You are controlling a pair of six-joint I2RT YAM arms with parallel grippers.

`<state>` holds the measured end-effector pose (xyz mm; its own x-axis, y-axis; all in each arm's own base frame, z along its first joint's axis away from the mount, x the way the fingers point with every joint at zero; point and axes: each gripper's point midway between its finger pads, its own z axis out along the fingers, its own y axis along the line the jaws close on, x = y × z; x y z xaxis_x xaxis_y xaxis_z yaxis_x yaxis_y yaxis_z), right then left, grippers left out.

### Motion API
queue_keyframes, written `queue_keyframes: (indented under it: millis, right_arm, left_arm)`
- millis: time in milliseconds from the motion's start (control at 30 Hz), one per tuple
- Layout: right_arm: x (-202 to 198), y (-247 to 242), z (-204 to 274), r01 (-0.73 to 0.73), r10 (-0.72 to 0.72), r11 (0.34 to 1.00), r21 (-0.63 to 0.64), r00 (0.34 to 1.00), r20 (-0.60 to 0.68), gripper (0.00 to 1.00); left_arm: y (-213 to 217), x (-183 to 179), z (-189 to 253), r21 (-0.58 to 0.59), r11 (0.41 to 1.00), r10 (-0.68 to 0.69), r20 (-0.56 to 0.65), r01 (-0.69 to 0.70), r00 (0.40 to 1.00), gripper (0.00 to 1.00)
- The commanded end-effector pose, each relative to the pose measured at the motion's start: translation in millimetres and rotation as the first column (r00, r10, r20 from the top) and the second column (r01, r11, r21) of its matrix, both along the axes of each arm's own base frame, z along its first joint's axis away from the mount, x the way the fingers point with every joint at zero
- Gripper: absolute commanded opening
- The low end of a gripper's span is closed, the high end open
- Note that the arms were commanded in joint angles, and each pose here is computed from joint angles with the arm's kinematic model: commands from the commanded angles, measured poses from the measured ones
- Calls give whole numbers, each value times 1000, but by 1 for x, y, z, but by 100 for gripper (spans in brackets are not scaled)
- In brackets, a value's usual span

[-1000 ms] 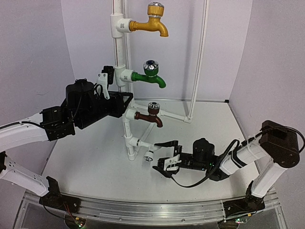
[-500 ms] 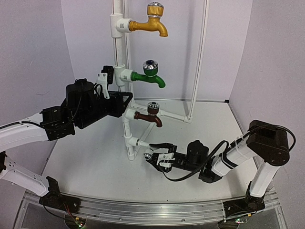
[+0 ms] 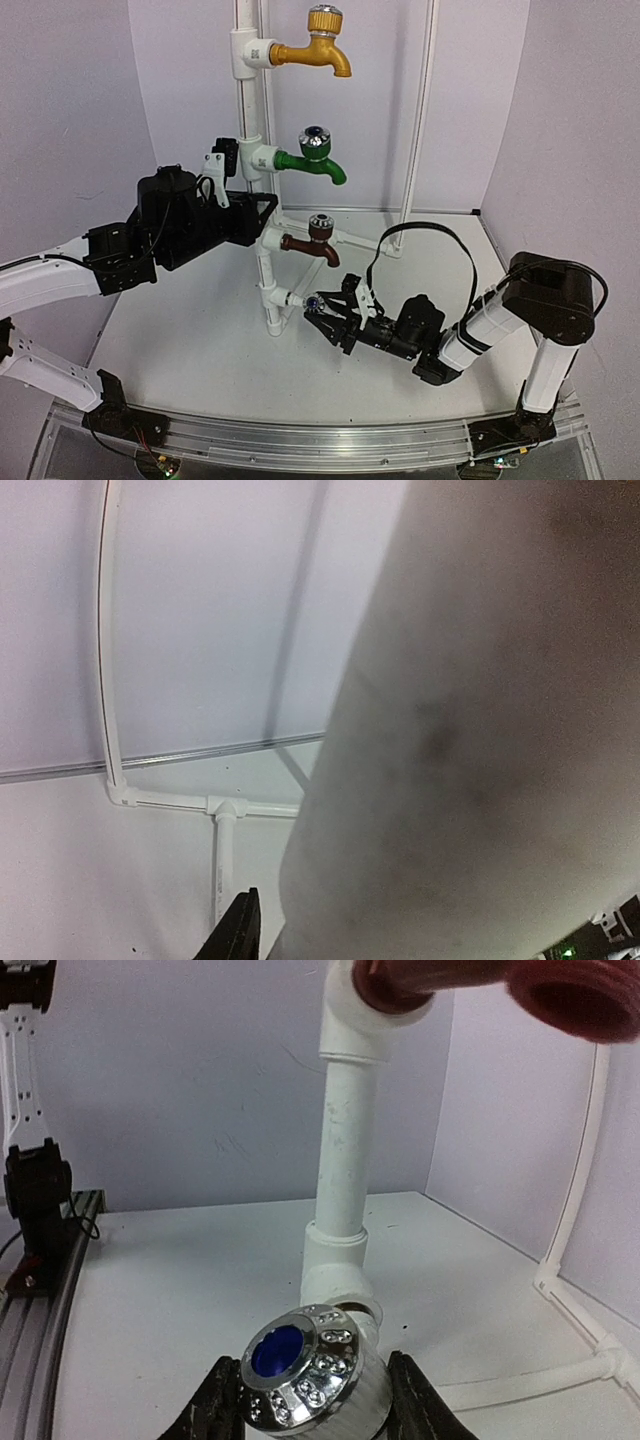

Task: Install the water faucets

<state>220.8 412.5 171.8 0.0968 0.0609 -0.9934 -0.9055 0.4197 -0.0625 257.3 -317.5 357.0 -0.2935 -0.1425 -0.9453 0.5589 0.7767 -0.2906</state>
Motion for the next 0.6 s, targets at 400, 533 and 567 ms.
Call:
queue_keyframes:
  millis: [400,533,567]
  right_arm:
    - [60,-34,-1,221,254,852,474,617,-745,10]
    - [80,-46,-37,319,331,834,451,364,-870,10]
    - [84,-50,-46,343,331,833,433,318,-889,12]
  left_arm:
    - [-12,-27,-47,-48,995,-94,-278,84,956,0]
    - [-12,-28,-46,-51,995,-94,-279,83,956,0]
    - [-12,-27,-46,-51,995,-93,-279,82,956,0]
